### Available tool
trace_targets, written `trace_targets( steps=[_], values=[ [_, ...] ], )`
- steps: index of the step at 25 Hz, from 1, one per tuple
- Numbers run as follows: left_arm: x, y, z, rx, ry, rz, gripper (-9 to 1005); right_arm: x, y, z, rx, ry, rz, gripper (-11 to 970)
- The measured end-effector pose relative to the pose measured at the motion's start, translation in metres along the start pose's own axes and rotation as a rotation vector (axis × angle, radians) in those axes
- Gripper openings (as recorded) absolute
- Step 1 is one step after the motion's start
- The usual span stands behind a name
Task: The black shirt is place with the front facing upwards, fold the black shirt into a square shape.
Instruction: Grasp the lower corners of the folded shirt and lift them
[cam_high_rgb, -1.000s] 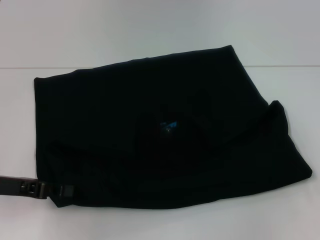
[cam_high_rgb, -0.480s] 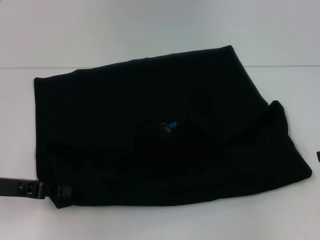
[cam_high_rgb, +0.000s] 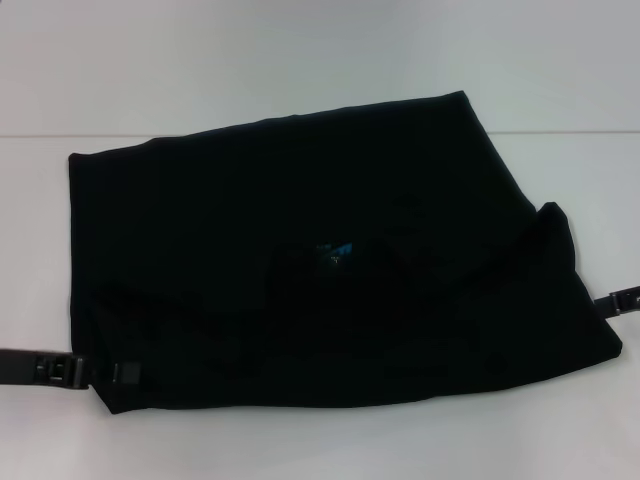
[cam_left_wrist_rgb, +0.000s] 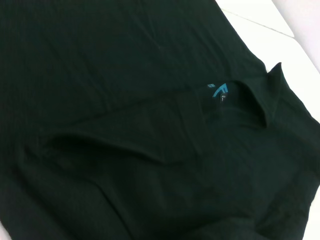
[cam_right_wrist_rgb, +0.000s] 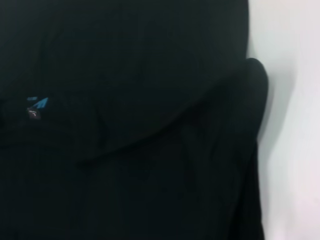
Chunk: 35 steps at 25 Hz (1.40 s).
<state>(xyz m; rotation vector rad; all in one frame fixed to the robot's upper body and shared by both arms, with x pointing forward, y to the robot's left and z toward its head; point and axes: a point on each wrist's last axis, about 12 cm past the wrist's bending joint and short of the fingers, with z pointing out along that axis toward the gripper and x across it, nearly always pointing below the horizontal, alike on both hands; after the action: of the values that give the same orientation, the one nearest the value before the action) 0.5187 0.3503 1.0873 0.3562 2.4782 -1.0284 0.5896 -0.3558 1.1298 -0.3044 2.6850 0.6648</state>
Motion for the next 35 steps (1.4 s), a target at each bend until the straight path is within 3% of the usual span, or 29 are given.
trace_targets(
  steps=[6, 20, 25, 35],
  values=[
    [-0.001, 0.001, 0.000, -0.005, -0.004, 0.000, 70, 0.001, 0.009, 0.014, -0.029, 0.013, 0.002, 918],
    [-0.001, 0.001, 0.000, -0.008, -0.017, 0.005, 70, 0.004, 0.015, 0.031, -0.049, 0.040, 0.016, 915],
    [0.000, 0.002, -0.001, -0.011, -0.019, 0.005, 70, 0.008, 0.012, 0.032, -0.053, 0.071, 0.036, 849],
    [0.000, 0.002, -0.001, -0.010, -0.018, 0.006, 70, 0.010, 0.013, 0.033, -0.056, 0.084, 0.036, 432]
  ],
)
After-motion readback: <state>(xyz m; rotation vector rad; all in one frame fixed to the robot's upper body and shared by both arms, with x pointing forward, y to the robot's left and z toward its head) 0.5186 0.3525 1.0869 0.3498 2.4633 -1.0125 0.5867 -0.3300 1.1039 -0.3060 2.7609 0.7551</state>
